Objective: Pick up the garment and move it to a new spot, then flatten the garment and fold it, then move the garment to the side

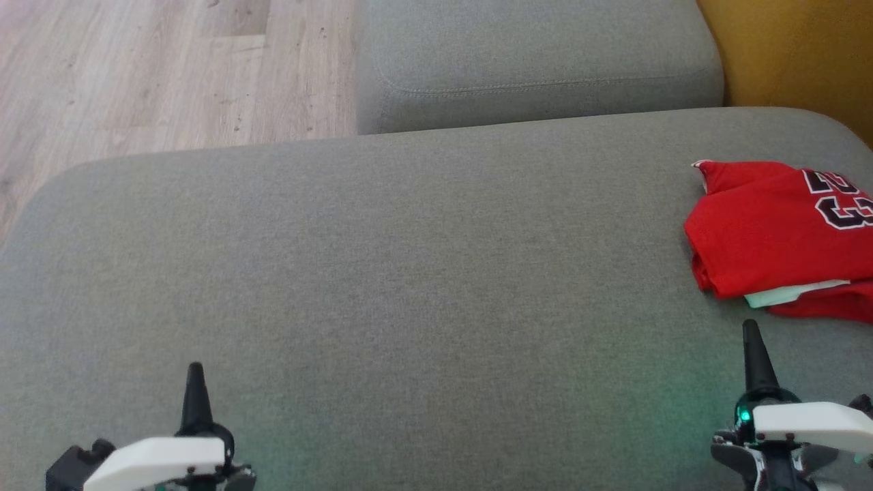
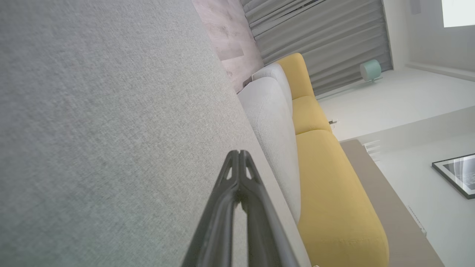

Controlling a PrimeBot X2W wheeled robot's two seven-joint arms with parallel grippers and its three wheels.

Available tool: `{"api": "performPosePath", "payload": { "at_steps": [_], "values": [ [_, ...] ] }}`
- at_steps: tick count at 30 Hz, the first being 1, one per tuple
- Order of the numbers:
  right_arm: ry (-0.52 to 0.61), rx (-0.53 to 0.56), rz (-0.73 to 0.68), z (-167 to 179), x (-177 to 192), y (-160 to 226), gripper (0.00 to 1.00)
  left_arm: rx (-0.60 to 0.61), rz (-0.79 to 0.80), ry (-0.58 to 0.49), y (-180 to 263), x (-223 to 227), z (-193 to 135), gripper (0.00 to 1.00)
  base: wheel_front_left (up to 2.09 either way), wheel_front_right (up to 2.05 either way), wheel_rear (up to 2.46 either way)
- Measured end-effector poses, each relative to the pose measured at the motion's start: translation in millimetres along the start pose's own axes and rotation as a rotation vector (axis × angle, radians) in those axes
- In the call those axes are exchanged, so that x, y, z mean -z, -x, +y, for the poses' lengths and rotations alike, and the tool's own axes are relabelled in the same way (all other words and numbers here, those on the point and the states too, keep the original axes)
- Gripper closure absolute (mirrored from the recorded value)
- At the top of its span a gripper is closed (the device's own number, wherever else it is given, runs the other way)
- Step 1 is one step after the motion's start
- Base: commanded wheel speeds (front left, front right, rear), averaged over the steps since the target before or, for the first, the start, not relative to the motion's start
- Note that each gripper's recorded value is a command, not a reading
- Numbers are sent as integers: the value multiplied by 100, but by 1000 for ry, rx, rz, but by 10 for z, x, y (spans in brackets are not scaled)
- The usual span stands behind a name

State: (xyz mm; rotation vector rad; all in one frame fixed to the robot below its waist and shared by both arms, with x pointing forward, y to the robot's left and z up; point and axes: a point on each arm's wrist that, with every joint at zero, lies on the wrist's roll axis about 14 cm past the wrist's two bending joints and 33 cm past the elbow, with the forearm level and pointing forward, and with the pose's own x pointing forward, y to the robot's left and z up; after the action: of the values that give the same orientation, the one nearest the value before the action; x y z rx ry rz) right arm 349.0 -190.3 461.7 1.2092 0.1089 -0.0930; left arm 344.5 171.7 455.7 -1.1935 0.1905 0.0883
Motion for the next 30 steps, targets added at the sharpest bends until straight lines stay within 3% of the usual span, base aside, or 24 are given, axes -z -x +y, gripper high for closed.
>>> {"api": "performPosePath", "payload": {
  "at_steps": [30],
  "values": [
    [-348, -29, -19, 85, -163, -183, 100, 86, -21, 348, -225, -236, -162, 100, 0, 0, 0]
  ]
}}
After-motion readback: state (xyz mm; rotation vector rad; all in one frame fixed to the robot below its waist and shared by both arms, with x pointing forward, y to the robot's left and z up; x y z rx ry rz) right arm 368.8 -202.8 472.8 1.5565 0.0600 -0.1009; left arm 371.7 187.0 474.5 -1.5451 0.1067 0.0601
